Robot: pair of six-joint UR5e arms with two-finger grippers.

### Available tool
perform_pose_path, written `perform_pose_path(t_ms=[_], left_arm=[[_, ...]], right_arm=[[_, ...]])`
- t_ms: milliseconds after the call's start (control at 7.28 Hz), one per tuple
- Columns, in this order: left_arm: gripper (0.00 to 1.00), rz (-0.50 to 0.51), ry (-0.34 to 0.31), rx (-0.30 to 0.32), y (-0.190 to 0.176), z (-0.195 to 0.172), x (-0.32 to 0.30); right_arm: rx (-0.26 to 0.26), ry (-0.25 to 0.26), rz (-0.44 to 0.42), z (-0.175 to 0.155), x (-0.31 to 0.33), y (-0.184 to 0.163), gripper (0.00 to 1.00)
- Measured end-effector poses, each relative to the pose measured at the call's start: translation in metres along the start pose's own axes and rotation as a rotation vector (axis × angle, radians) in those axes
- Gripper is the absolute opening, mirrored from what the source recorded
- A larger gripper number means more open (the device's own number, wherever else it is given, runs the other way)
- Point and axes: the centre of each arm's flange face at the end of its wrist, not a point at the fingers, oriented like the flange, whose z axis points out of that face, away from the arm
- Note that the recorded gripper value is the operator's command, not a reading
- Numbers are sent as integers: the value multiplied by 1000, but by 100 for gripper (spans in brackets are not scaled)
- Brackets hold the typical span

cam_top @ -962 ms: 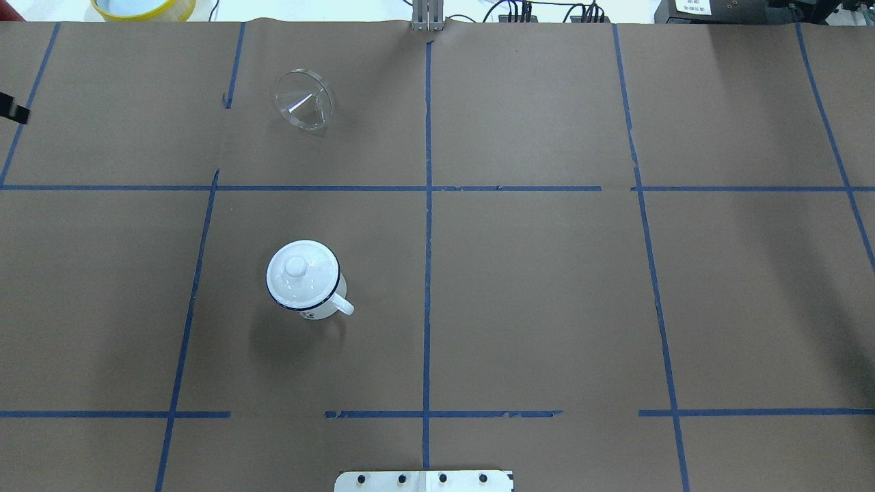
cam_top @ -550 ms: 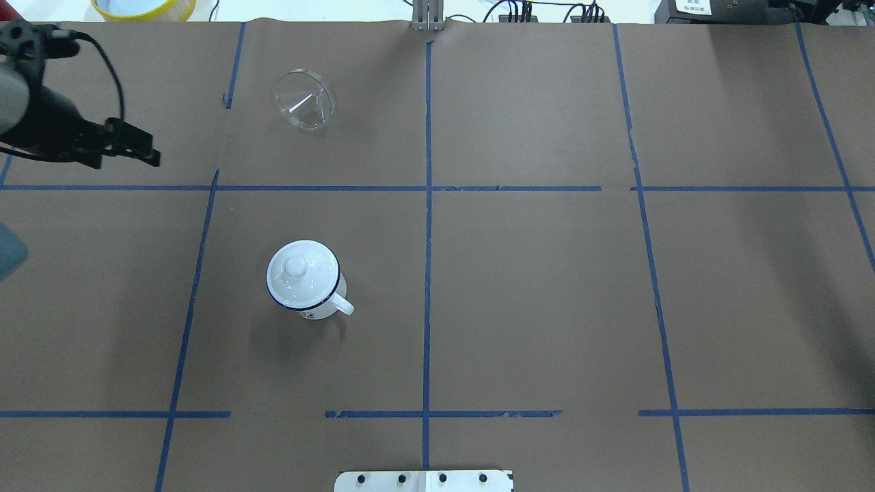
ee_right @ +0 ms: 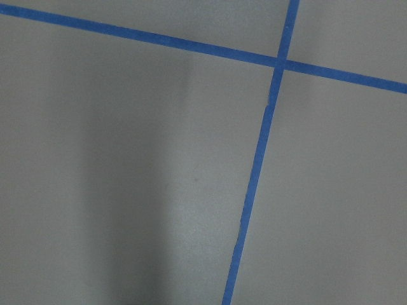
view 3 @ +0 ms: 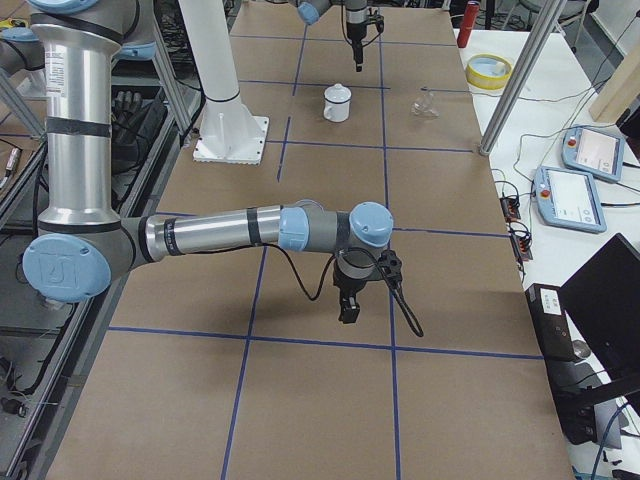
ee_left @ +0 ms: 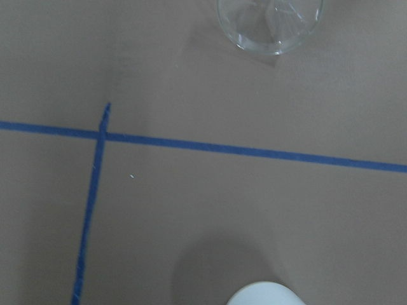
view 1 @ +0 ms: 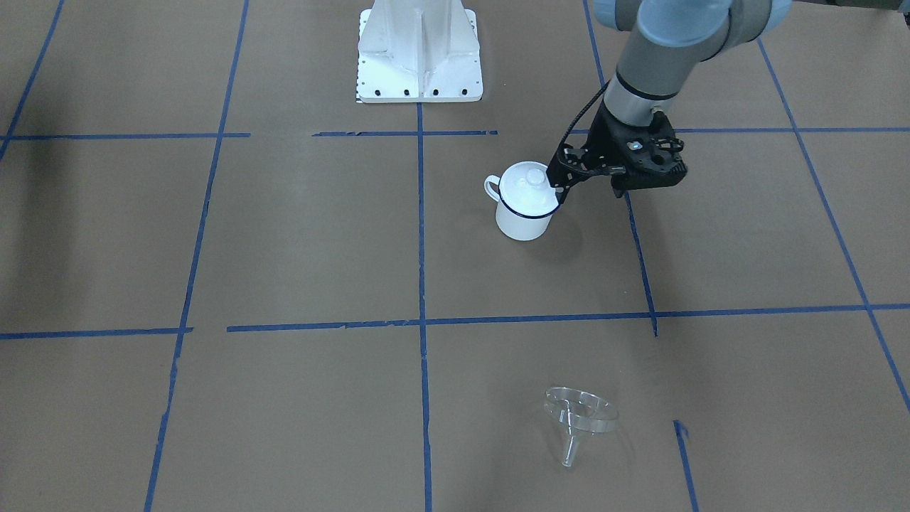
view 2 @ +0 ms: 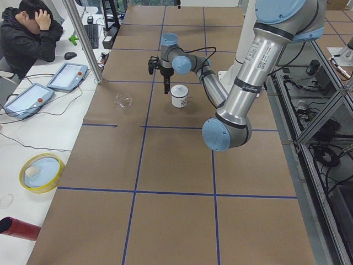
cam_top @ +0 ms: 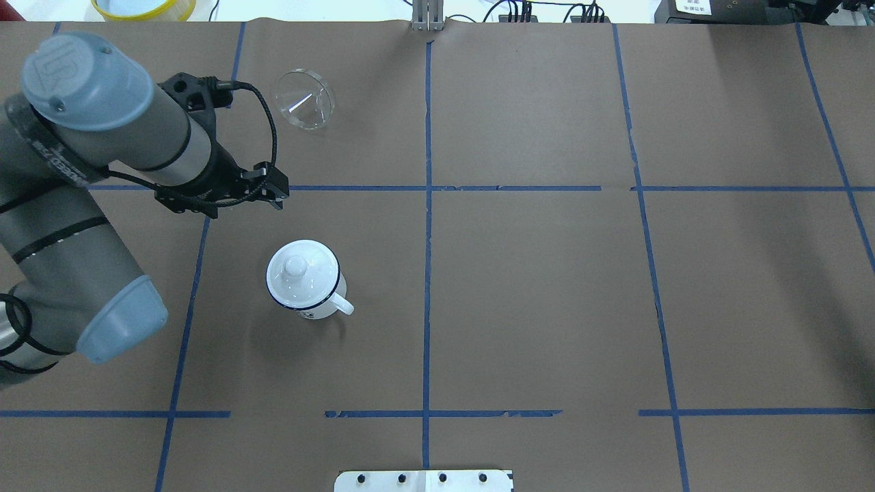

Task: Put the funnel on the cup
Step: 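Move the left gripper over the white lid on the enamel mug, then close the left gripper on the lid's knob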

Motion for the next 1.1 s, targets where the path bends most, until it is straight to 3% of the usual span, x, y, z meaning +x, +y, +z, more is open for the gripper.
perform_pose_path(t_ms=[137, 412, 1099], left_arm=[[99, -9, -2, -14, 20, 10, 15], [67, -10, 1, -41, 48, 22, 33], [65, -9, 0, -51, 57, 26, 38]], right_arm=[[0, 0, 0, 0, 0, 0, 100], [0, 0, 0, 0, 0, 0, 100], [0, 0, 0, 0, 0, 0, 100]])
